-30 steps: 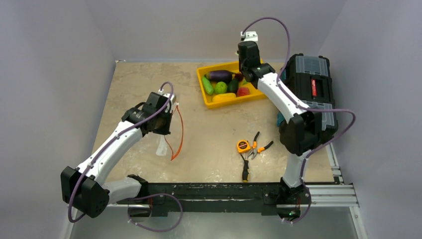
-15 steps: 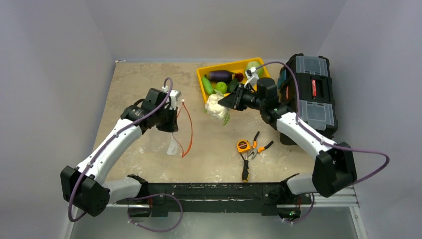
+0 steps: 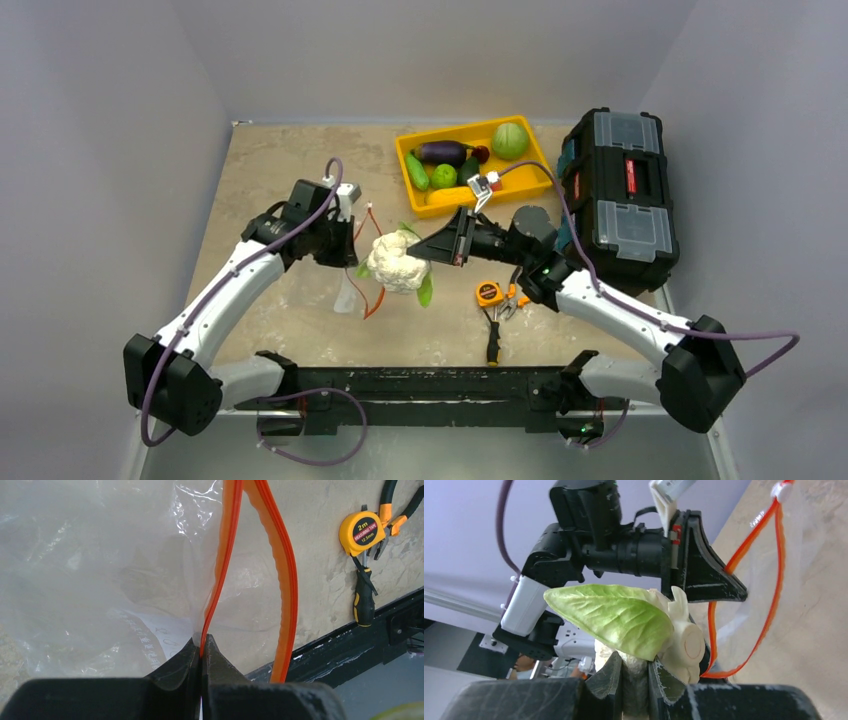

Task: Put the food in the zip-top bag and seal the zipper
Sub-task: Place the fake vegetable in the zipper food storage bag, then pick up the fake vegetable from the bin.

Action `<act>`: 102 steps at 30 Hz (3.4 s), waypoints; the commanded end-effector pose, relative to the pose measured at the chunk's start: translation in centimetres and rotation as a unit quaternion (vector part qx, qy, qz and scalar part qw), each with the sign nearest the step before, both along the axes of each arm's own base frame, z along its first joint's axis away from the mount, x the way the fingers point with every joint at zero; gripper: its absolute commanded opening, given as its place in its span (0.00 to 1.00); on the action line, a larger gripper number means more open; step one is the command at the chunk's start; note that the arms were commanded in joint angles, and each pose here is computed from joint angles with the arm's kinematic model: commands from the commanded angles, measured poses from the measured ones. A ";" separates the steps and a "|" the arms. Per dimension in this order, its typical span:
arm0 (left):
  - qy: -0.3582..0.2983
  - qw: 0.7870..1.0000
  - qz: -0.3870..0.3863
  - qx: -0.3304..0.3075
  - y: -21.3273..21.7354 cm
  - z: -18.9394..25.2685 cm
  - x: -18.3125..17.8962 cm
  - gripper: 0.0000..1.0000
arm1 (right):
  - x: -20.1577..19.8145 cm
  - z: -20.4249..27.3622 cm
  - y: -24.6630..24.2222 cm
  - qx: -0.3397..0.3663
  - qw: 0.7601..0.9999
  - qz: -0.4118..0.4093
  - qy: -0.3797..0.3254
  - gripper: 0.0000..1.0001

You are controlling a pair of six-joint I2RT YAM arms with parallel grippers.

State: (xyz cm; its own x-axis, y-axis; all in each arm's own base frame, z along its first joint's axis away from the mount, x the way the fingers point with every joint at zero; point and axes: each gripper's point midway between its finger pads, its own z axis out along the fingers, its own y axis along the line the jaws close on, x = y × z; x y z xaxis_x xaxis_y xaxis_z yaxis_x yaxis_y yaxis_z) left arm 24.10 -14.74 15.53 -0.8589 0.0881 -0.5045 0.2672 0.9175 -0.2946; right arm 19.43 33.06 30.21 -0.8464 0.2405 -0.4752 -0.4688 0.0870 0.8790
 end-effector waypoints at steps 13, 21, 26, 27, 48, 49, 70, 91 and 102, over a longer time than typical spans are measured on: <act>-0.059 0.994 -0.028 -0.082 -1.9 3.4 -0.6 0.00 | 5.9 -3.2 3.5 -0.010 0.986 -0.163 0.041 0.00; -0.076 0.987 -0.062 -0.128 -3.3 4.8 -1.4 0.00 | 5.9 -4.0 3.3 -0.071 0.961 -0.264 -0.031 0.00; -0.070 0.983 -0.082 -0.150 -4.1 5.1 -1.9 0.00 | 4.5 -3.5 6.8 -0.064 0.980 -0.176 -0.066 0.00; -0.075 0.982 -0.084 -0.153 -4.1 5.3 -2.0 0.00 | 4.0 -4.0 7.4 -0.065 0.983 -0.154 -0.069 0.00; -0.119 0.962 -0.136 -0.204 -5.5 8.1 -3.7 0.00 | 3.7 -7.8 7.4 -0.123 0.982 -0.132 -0.061 0.00; -0.110 0.963 -0.141 -0.203 -5.8 8.1 -4.0 0.00 | 3.9 -7.5 7.6 -0.114 0.983 -0.137 -0.053 0.00; -0.167 0.971 -0.112 -0.131 -3.5 7.7 -5.3 0.00 | 3.7 -10.3 11.8 -0.131 0.980 -0.146 -0.034 0.18; -0.149 0.988 -0.025 -0.030 1.1 4.5 -5.1 0.00 | 0.1 -8.1 5.6 -0.253 0.957 -0.097 -0.101 0.65; -0.176 0.984 0.023 -0.004 3.0 5.0 -4.5 0.00 | 6.7 -5.3 0.1 -0.301 0.920 -0.206 -0.143 0.70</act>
